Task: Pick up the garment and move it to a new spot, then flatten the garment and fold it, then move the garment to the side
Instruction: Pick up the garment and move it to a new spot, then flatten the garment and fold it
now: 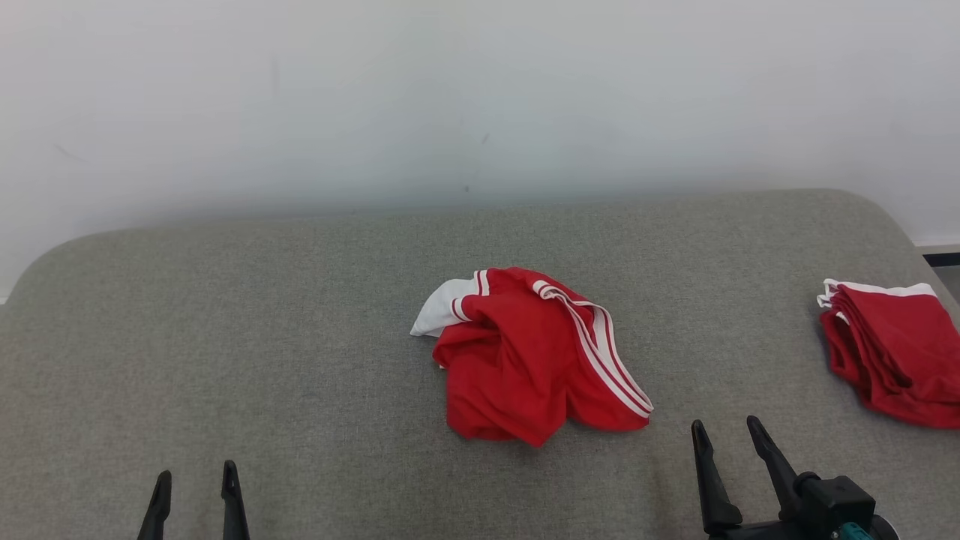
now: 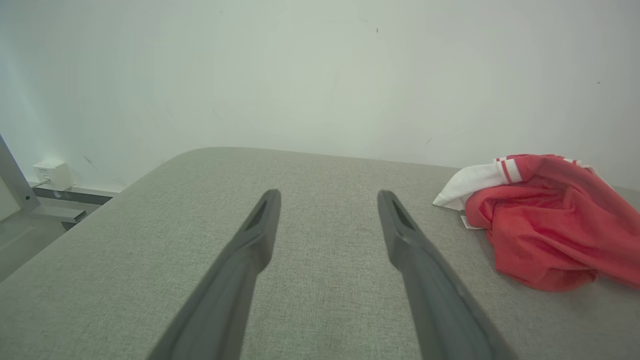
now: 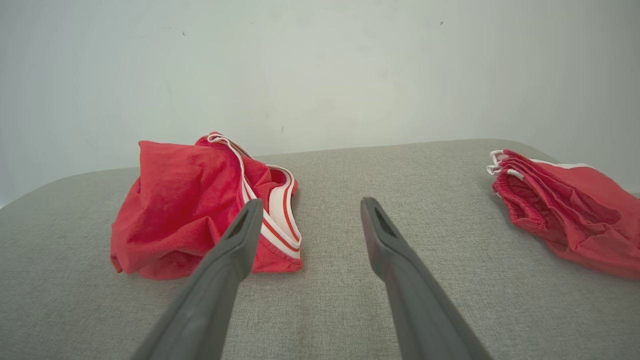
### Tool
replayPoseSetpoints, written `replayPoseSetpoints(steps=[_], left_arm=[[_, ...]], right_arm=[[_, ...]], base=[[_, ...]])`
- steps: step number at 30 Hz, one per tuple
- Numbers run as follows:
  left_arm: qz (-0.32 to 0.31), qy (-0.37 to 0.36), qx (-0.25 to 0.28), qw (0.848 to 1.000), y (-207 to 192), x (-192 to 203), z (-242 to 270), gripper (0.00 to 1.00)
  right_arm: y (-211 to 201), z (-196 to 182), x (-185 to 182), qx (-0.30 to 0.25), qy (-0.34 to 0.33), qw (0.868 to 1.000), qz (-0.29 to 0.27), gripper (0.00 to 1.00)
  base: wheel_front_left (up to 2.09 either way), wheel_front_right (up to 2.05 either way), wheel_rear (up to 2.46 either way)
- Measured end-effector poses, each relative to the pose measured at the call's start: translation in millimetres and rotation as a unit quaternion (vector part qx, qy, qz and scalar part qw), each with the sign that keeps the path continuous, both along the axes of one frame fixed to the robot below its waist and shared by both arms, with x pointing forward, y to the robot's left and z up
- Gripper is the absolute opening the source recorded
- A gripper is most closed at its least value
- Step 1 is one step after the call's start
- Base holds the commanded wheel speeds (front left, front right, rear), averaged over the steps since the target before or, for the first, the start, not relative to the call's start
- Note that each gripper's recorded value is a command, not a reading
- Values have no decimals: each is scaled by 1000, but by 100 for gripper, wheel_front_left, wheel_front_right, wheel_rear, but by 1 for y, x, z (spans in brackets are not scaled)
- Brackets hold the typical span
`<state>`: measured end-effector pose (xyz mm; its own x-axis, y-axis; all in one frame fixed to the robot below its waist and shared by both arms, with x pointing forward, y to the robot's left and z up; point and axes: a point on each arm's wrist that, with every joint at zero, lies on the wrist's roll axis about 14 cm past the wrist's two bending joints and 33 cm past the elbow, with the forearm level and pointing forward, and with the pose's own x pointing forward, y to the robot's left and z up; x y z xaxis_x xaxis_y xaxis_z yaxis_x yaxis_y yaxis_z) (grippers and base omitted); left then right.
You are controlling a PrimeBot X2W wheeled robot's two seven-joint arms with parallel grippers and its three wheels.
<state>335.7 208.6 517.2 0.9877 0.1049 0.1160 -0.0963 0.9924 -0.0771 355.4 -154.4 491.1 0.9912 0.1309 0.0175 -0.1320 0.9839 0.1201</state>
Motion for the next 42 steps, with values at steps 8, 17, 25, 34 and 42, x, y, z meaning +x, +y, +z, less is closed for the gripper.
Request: replayPoseSetpoints(steps=[8,17,25,34,42], left_arm=[[-11,1,-5,1000,-6,3,-2,100],[-33,2,-9,999,-18,7,-2,100],[-33,3,-10,999,-19,7,-3,100],[-35,4,-12,999,-22,8,-4,100],[-34,8,-12,999,-21,10,-7,100]], right_arm=[[0,-3,-2,0,5,1000,0,100],[-1,-5,-5,0,8,1000,-3,100],[2,-6,-3,-1,11,1000,3,100],[14,-5,22,-22,57,998,32,100],[21,-34,56,-22,201,977,70,100]], base=[[0,0,0],[0,0,0],[0,0,0],[0,0,0],[0,0,0]])
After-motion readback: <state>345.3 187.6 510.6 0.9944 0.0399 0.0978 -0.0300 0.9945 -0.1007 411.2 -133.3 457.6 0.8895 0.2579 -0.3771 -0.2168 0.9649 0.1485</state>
